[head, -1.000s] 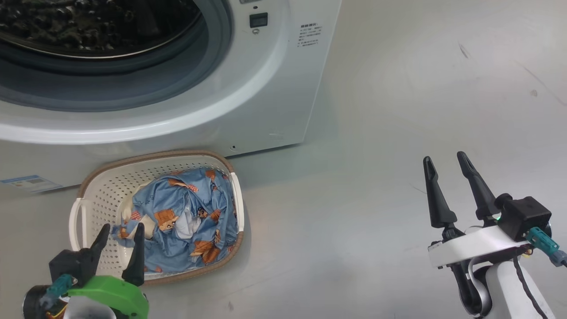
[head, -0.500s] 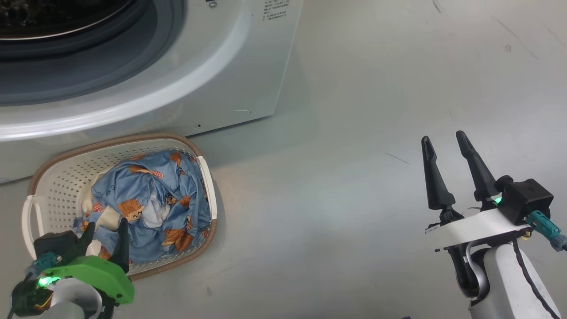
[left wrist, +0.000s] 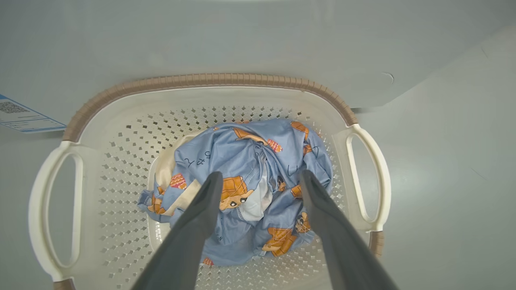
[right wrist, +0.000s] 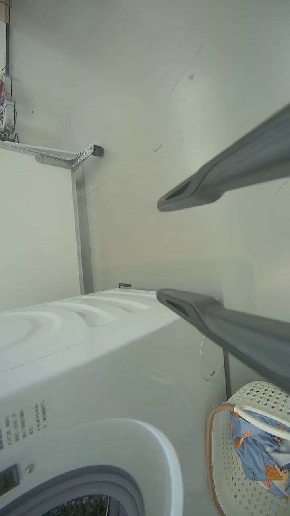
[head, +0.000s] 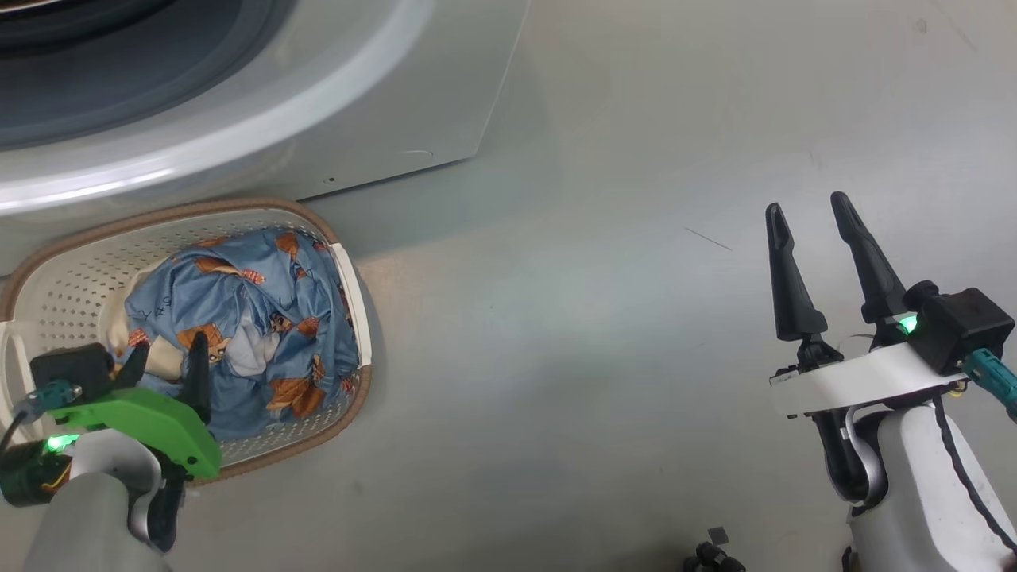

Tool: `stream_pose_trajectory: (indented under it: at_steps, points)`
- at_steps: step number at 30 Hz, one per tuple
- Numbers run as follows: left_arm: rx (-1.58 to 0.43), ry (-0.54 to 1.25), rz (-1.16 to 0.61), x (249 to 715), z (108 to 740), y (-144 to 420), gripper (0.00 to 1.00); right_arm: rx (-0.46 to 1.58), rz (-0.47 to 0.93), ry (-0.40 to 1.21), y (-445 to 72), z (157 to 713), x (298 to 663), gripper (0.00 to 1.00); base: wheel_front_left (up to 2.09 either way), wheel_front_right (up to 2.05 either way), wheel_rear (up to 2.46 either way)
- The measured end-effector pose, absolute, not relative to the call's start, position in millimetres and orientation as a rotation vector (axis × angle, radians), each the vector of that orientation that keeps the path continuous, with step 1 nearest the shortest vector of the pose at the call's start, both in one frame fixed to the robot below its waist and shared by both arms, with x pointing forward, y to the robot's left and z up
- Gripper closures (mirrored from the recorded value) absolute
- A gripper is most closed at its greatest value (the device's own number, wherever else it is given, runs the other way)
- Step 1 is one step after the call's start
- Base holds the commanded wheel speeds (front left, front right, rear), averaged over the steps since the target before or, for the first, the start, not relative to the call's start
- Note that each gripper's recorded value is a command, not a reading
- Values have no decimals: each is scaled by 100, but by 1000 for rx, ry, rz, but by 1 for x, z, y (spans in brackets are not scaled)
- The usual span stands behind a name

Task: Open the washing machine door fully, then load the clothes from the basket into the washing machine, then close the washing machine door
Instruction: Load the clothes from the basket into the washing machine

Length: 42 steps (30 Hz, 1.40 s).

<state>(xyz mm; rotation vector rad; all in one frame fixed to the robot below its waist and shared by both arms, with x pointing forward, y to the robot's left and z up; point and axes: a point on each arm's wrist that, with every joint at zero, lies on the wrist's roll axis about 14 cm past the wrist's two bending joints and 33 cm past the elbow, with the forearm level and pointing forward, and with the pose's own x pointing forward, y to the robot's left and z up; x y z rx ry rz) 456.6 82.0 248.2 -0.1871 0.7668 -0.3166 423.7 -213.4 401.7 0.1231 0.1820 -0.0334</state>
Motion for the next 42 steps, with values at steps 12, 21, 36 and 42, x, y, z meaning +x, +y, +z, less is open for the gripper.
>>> stream_pose_trajectory:
  at_steps: [12, 21, 36, 42]
  points:
    - [-220, 856, -286, 469, 208, 83, 0, 89, -20, 216, -217, 380, 440, 0, 0, 0, 0]
    - [-236, 894, -262, 480, 187, 88, 0, 71, -9, 238, -219, 366, 448, 0, 0, 0, 0]
    - [-244, 957, -240, 490, 150, 92, 0, 43, -6, 303, -224, 333, 451, 0, 0, 0, 0]
    - [-255, 984, -235, 490, 136, 91, 0, 31, 8, 319, -224, 323, 454, 0, 0, 0, 0]
